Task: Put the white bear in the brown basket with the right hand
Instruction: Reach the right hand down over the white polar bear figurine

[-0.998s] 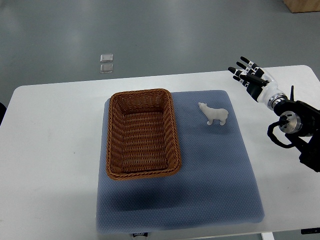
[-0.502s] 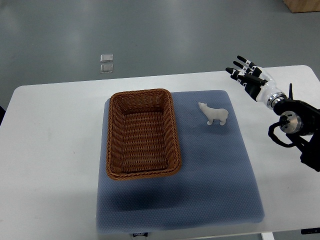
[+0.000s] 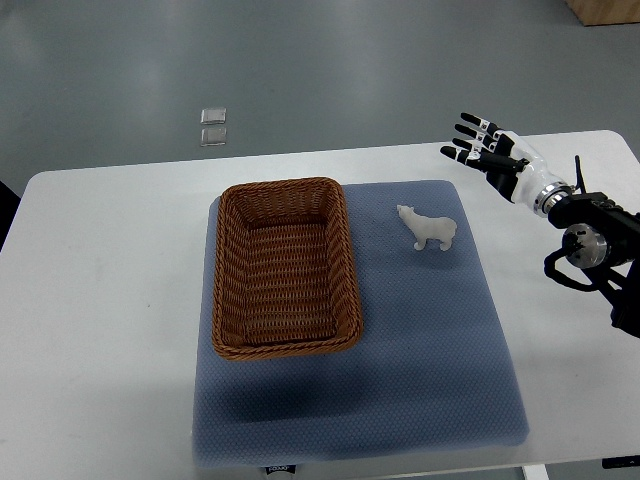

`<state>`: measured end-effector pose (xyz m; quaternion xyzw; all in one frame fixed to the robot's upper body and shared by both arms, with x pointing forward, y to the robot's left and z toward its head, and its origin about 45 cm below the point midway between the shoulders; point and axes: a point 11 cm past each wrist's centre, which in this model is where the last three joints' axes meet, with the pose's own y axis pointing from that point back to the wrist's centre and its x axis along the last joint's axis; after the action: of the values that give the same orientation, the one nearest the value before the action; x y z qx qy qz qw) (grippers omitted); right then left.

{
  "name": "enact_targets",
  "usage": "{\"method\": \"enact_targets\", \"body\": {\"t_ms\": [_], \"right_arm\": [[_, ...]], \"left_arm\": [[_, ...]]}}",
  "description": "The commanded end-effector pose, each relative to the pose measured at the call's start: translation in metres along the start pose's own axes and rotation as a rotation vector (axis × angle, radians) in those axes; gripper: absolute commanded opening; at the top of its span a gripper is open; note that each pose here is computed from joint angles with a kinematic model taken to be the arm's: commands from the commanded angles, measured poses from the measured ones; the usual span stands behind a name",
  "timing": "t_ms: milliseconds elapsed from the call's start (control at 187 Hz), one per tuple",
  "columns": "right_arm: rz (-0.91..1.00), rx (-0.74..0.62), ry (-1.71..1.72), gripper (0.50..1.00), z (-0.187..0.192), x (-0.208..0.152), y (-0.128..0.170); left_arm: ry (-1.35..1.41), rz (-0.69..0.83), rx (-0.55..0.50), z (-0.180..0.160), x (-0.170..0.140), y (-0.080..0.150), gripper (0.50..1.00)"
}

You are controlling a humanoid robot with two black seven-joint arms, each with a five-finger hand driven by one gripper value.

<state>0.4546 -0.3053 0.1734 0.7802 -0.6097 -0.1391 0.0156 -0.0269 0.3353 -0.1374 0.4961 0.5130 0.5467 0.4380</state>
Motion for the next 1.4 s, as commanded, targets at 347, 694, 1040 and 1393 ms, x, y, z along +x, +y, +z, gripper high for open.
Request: {"method": "enact_targets", "body": {"t_ms": [347,694,1040,1393], "right_arm": [[-0.108,0.004,0.293,0.926,-0.010,-0.011,0.003],[-0.306,-0.042,0.603,0.924,-0.031,-0.009,0.015],[-0.444,-0.132,0.962,0.917,-0.016,-0.019,0.024],[-0.428,-0.181,1.130,0.909,0.010,-0.015,0.027]], "left_arm": [[0.001,0.000,0.000,0.000,0.000,0.000,1.000],[-0.001,0.000,0.000,0.000,0.000,0.000,1.000],[-0.001,0.000,0.000,0.000,0.000,0.000,1.000],[-0.001,0.000,0.000,0.000,0.000,0.000,1.000]]}}
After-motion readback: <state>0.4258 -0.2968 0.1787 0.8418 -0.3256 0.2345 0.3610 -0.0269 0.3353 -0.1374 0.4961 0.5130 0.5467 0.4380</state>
